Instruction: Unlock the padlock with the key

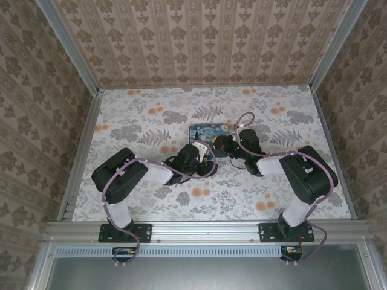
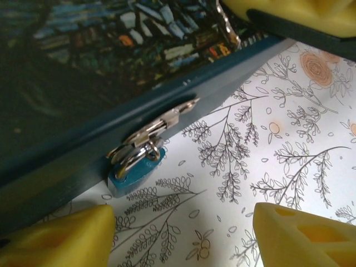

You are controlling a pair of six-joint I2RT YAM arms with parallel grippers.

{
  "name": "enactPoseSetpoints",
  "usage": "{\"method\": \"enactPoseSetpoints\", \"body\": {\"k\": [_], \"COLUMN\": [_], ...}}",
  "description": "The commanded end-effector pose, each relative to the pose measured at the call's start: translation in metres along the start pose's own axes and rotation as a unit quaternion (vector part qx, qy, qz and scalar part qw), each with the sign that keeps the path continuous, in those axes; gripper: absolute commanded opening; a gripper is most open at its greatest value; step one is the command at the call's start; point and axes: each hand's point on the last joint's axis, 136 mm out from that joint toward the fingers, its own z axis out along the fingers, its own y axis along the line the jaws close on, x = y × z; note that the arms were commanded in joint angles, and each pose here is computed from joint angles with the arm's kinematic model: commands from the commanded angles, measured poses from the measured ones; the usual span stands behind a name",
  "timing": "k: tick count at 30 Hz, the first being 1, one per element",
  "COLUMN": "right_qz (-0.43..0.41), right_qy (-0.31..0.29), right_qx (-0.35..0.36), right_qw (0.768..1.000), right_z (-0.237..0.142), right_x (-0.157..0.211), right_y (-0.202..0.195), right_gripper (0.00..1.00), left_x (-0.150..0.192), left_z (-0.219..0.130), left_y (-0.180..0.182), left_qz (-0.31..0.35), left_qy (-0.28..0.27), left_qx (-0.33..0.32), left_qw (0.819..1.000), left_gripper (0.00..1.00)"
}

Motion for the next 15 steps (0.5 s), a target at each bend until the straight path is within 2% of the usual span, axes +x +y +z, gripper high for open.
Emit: {"method": "enactPoseSetpoints", "body": {"k": [1, 8, 15], "right_qz": [0.019, 0.026, 0.028], "right_qy": [0.022, 0.026, 0.03], "right_qx": [0.041, 0.041, 0.044], "right_qw": [0.999, 0.999, 0.998], "right_z": [0.001, 0.004, 0.006], "right_x": [0.014, 0.015, 0.018], "right_y": [-0.031, -0.034, -0.038], "right_gripper": [0.0, 0.0, 0.0], "left_x": [-0.005, -0.013, -0.031], "left_z": [0.009, 0.016, 0.025], "left_y": [0.017, 0.026, 0.001], "left_qz": [0.017, 0.015, -0.013], "left_qy": [-0.02, -0.042, -0.052], "left_qx": [-0.041, -0.064, 0.015], "left_qw": [0.999, 0.997, 0.998], "left_gripper": [0.67, 0.67, 0.67]}}
